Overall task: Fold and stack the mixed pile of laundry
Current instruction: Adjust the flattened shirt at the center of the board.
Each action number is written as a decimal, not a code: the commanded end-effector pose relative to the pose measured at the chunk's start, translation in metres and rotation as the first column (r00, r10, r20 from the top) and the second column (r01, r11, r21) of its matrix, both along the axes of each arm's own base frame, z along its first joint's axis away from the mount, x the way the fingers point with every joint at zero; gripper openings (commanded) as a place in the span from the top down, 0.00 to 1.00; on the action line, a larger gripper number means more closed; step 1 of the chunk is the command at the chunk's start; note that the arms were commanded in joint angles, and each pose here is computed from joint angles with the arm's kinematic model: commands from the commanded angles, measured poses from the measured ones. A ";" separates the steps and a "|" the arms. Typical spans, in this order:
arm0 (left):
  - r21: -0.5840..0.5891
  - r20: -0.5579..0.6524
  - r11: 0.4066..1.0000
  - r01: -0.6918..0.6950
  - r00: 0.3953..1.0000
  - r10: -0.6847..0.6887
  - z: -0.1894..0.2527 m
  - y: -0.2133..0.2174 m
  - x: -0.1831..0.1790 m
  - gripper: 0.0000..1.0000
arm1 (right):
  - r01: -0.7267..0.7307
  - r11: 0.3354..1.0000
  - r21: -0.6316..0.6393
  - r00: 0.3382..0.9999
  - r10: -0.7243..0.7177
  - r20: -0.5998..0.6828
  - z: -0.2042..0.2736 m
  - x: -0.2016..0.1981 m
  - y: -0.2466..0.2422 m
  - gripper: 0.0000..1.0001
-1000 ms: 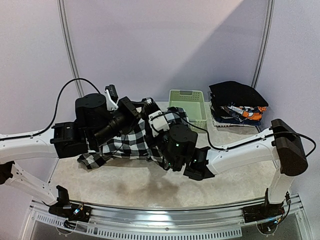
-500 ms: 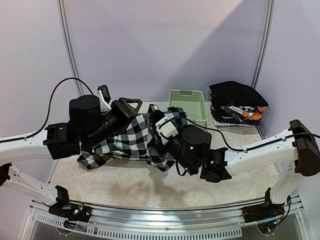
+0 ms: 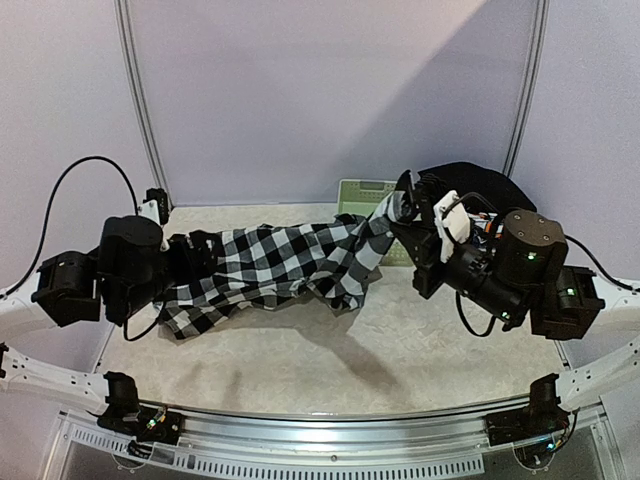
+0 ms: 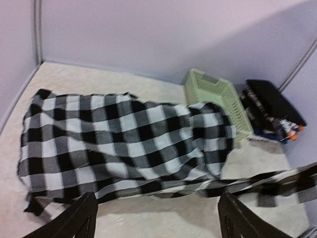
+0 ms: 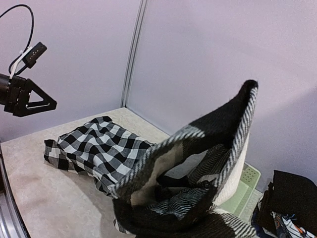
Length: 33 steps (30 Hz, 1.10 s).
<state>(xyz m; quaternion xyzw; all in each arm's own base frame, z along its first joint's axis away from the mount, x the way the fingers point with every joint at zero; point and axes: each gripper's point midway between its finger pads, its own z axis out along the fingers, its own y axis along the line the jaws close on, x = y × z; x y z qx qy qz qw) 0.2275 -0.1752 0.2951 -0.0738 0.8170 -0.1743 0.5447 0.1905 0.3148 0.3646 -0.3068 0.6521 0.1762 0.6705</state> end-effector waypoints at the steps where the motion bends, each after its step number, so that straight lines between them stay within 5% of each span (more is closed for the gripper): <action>1: 0.295 -0.142 0.950 -0.105 0.978 0.152 -0.069 0.067 -0.021 0.18 | 0.057 0.992 -0.111 0.998 -0.061 -0.032 -0.030 0.001 -0.024 1.00; 10: 0.352 -0.316 0.932 -0.088 0.926 0.207 -0.149 0.089 -0.046 0.39 | 0.127 0.986 -0.106 0.991 -0.130 -0.020 -0.033 0.013 -0.038 1.00; 16: 0.435 -0.394 0.893 -0.114 0.868 0.303 -0.184 0.106 -0.048 0.33 | 0.133 0.985 -0.107 0.990 -0.138 -0.032 -0.036 0.024 -0.037 1.00; 22: 0.335 -0.516 0.936 -0.106 0.811 0.276 -0.224 0.108 -0.036 0.37 | 0.125 0.987 -0.097 0.990 -0.130 -0.053 -0.040 0.031 -0.040 1.00; 33: 0.219 -0.504 0.957 -0.189 0.818 0.277 -0.249 0.116 -0.007 0.48 | 0.125 0.987 -0.101 0.987 -0.134 -0.085 -0.051 0.042 -0.042 1.00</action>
